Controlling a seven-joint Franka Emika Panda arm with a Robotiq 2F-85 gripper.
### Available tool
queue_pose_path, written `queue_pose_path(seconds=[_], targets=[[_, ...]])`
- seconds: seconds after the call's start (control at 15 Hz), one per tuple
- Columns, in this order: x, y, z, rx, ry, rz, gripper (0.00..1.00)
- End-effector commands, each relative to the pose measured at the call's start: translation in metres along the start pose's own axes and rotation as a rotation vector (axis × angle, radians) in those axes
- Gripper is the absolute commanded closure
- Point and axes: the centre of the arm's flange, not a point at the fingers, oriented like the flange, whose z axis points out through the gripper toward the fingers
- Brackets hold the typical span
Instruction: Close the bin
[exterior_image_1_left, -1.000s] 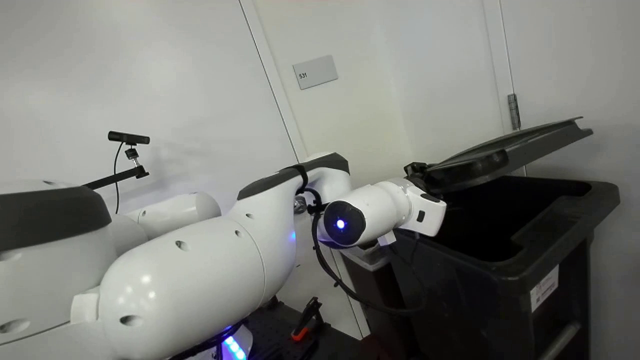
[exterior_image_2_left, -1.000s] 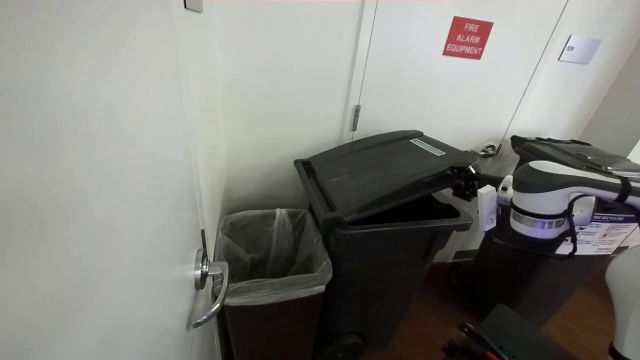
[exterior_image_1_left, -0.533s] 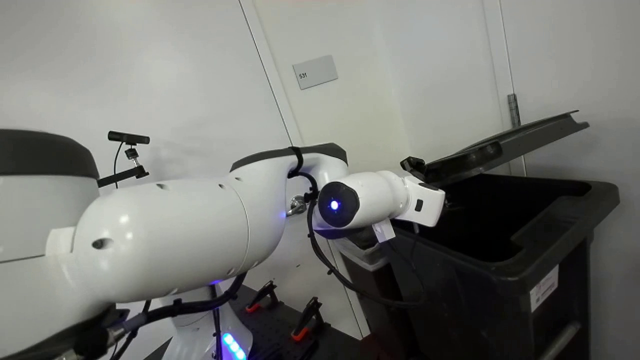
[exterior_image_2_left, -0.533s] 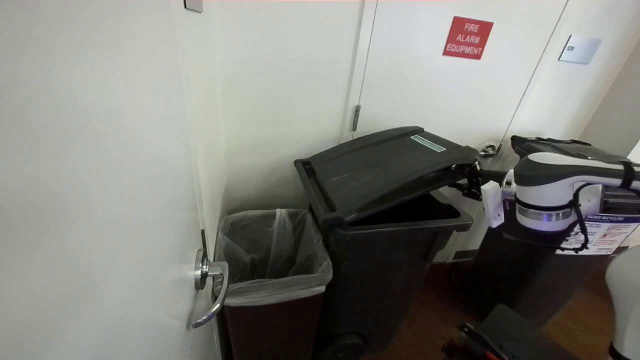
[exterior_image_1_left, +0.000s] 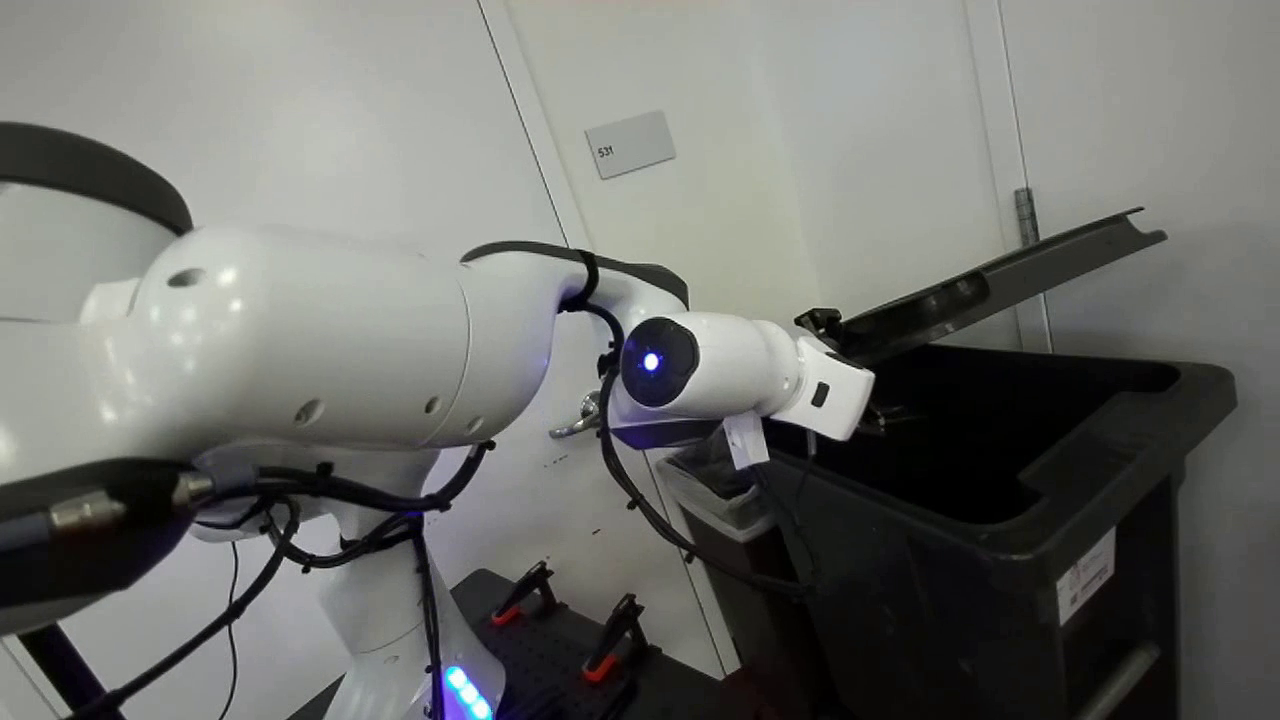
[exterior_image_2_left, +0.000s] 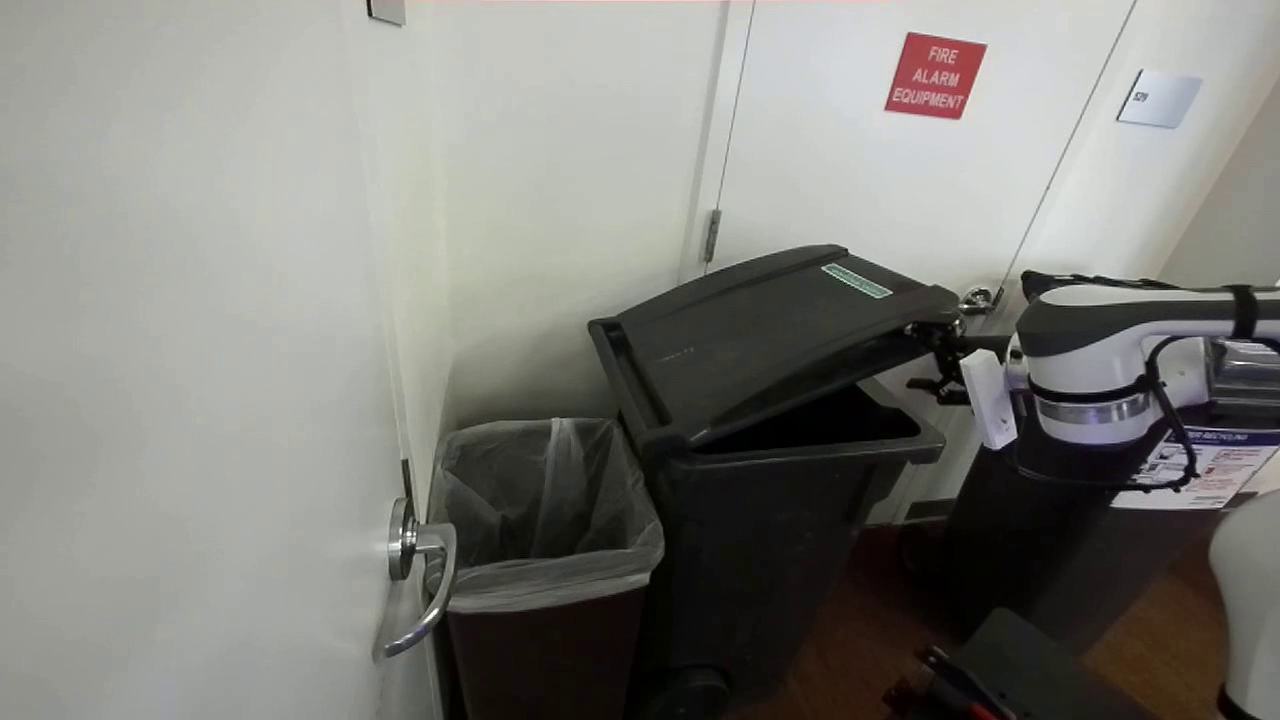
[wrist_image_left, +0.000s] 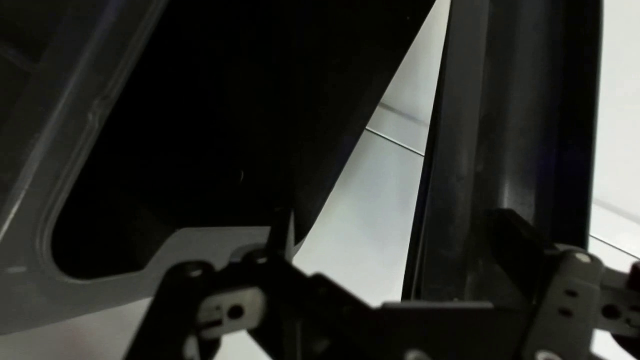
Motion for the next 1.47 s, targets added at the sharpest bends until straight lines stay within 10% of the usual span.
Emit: queue_pose_path(seconds=[0.0, 1.4], targets=[[-0.026, -0.034, -0.002, -0.064, 0.009, 0.028, 0.0], [-0.011, -0.052, -0.018, -0.298, -0.054, 0.054, 0.0]])
